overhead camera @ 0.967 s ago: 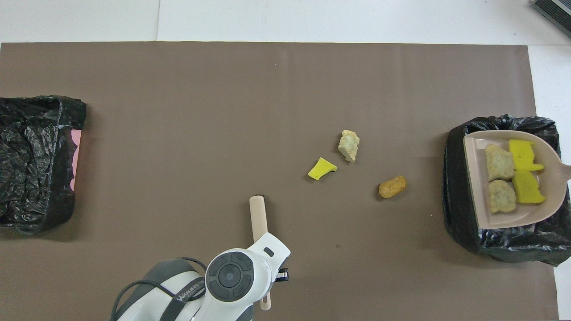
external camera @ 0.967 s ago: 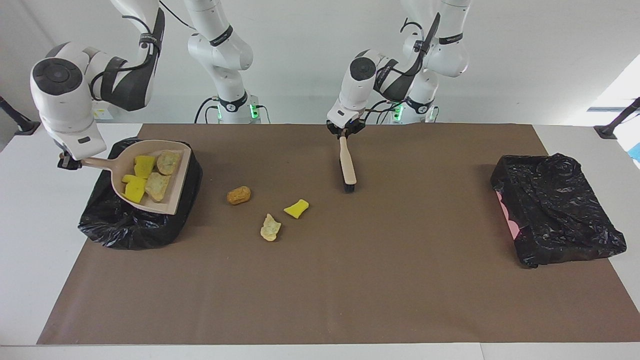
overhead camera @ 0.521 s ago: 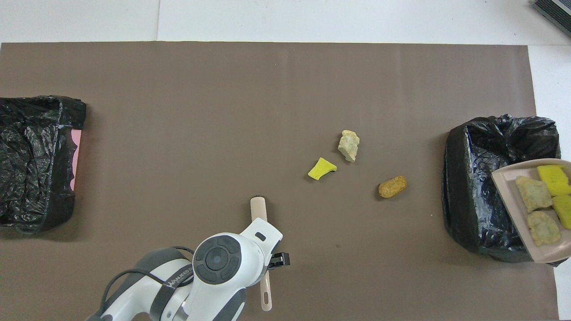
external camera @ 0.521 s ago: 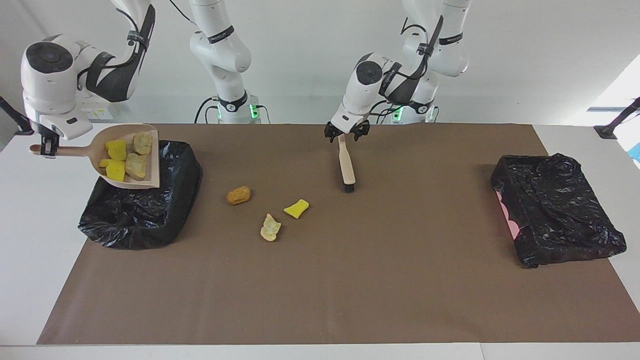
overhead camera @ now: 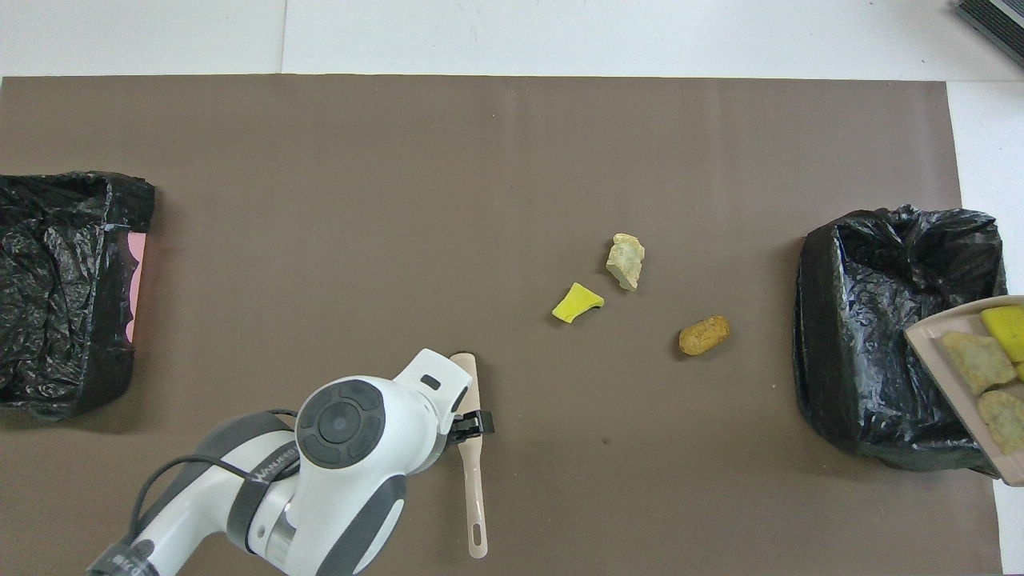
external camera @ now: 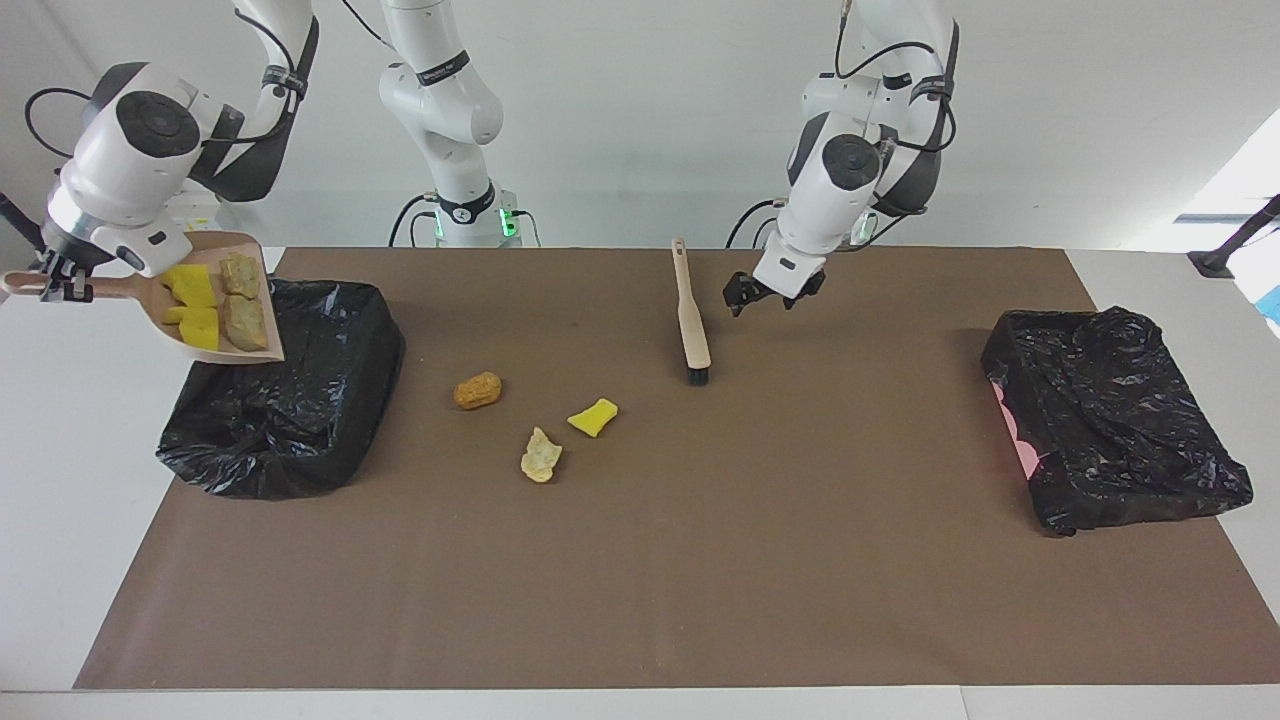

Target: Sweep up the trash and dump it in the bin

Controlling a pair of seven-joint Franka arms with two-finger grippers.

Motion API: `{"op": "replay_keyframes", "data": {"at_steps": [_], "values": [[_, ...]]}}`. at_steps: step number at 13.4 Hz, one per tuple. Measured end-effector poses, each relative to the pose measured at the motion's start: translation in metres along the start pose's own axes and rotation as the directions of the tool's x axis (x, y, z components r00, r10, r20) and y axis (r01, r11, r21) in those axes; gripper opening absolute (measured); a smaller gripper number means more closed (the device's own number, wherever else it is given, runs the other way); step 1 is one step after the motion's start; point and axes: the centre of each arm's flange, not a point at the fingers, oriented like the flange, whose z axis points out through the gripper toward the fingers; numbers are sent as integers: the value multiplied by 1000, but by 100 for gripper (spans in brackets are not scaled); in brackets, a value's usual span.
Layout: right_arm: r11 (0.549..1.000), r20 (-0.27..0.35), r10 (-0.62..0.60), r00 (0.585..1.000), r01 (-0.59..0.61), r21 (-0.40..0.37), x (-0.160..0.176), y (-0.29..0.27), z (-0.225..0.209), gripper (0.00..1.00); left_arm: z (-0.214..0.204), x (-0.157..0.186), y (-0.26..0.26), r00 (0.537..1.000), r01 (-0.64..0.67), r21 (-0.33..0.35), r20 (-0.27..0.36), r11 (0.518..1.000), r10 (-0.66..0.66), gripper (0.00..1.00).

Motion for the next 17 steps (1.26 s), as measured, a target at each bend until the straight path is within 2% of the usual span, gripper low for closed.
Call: {"op": "replay_keyframes", "data": {"at_steps": [4,7,10,13,17], "values": [[996,78,89,993,-90,12,30,8,-31,32,-43,22,-88,993,-114,45,-16,992,115,100],[984,173,156,972,-168,55,20,-5,-35,32,-77,36,-135,980,-193,55,-31,980,195,100],[976,212,192,958,-209,62,9,-19,-49,32,-128,49,-178,968,-234,71,-76,970,239,100],[975,222,195,955,-214,66,9,-22,-56,32,-175,53,-180,958,-241,137,-129,961,258,100],[980,327,159,931,-190,64,5,-19,-66,32,-238,59,-170,956,-245,134,-131,960,263,100]]}}
